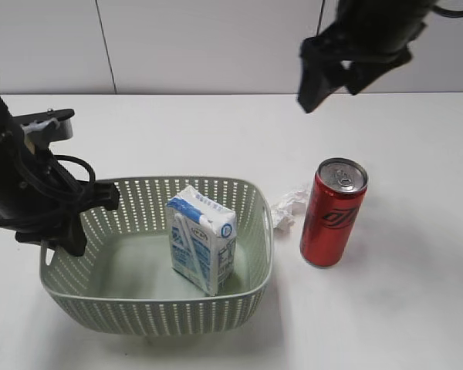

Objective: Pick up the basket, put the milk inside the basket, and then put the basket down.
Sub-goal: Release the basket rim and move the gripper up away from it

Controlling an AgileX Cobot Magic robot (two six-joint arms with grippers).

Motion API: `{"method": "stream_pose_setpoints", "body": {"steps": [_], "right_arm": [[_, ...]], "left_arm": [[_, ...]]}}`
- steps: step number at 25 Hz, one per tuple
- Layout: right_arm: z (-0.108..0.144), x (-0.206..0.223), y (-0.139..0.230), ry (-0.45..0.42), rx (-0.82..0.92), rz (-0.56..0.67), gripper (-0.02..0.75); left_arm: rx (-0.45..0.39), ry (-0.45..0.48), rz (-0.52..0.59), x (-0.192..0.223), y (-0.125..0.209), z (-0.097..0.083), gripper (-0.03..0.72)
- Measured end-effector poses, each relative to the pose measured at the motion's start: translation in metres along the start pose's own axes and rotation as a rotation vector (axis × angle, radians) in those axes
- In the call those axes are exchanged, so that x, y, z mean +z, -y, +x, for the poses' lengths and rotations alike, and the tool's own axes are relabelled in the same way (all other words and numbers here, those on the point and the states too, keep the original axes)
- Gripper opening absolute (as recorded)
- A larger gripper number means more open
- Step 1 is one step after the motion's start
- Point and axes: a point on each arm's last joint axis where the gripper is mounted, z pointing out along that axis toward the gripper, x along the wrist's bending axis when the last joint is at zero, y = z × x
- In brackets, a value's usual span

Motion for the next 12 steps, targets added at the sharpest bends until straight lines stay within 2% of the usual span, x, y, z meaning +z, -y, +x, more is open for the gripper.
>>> {"method": "stream_pose_setpoints", "body": {"steps": [3,7,12], "right_arm": [[-0.049,-0.006,0.012,0.044,0.125,0.052,0.617],[-0.099,-0.016,0.029,0.092,0.258,0.086,0.608],[-0.126,-0.032,0.043,0.15,0.324,0.074,0.596]], "left_arm": [[0.001,0.002,0.001,0.0,0.0,0.0,-0.001],[0.001,0.002,0.001,0.0,0.0,0.0,-0.001],[0.003,0.001,0.001,0.0,0.0,0.0,-0.001]]}}
